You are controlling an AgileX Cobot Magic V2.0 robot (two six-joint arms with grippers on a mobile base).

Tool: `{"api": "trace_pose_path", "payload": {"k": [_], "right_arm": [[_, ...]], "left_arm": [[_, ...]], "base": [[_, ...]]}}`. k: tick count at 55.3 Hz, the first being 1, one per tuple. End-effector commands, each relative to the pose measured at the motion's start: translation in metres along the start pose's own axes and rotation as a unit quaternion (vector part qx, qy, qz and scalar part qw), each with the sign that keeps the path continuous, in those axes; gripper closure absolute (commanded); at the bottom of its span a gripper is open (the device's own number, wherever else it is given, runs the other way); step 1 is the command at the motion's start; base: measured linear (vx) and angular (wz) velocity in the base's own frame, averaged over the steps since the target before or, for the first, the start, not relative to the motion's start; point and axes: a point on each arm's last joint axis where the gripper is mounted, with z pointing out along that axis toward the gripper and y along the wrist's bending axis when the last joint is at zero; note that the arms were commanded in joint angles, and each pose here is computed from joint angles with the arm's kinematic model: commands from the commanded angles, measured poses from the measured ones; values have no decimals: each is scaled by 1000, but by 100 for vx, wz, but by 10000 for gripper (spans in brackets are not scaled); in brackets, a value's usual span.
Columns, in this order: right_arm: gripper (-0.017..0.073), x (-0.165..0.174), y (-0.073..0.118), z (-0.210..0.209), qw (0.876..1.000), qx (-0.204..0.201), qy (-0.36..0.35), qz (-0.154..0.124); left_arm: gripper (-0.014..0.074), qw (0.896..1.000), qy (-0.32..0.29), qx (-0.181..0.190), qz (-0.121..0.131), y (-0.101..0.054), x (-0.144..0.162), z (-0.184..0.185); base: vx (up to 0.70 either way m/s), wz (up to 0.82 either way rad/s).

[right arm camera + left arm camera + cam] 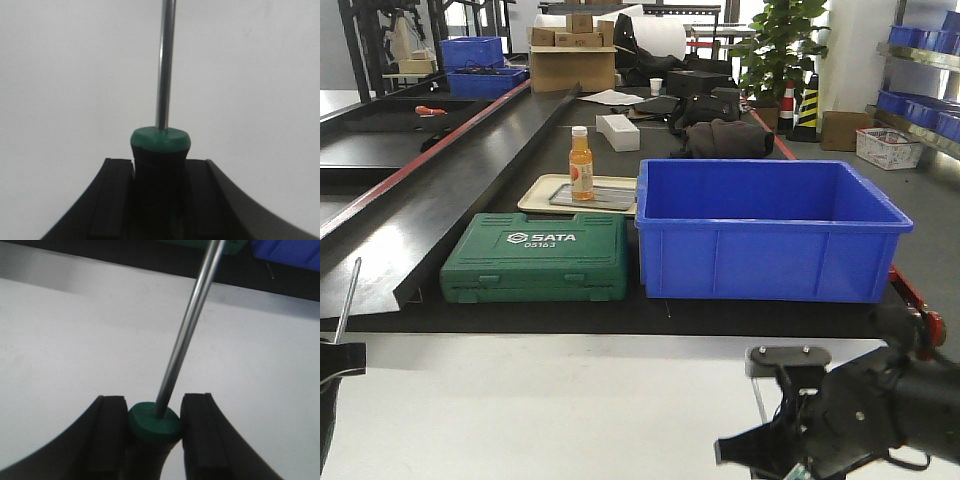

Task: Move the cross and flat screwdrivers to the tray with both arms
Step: 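Lift both held screwdrivers upright off the table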

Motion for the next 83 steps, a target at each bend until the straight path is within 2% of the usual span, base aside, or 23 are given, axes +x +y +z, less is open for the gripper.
{"api": "trace_pose_path", "payload": {"k": [1, 8, 19, 24, 32, 38, 42, 50, 83], "right_arm": [[569, -22, 0, -60, 992, -21, -123, -17], [568, -24, -3, -113, 978, -39, -205, -16], [568, -17, -11, -178, 951, -51, -303, -23], [568, -12, -13, -197, 942, -53, -329, -26], [568, -5, -17, -223, 928, -56, -366, -38], [567, 1, -19, -235, 921, -58, -382, -39], [567, 2, -20, -239, 919, -59, -388, -38], [567, 2, -20, -243, 914, -62, -398, -38], [567, 2, -20, -242, 915, -62, -397, -38]], "left_arm": [[594, 997, -79, 18, -5, -11, -18, -25], [594, 993, -108, 41, -13, -18, -22, -41], [594, 986, -148, 75, -2, -28, -25, -63], [594, 982, -165, 90, 7, -32, -27, -70], [594, 976, -183, 116, -2, -37, -30, -76], [594, 970, -199, 136, 7, -44, -40, -85], [592, 966, -217, 142, 22, -49, -50, -95], [592, 959, -240, 147, 30, -54, -61, -107], [591, 960, -233, 152, 34, -55, -60, -107]], "base": [[0, 0], [0, 0], [0, 0], [0, 0], [0, 0], [0, 0], [0, 0], [0, 0], [0, 0]]}}
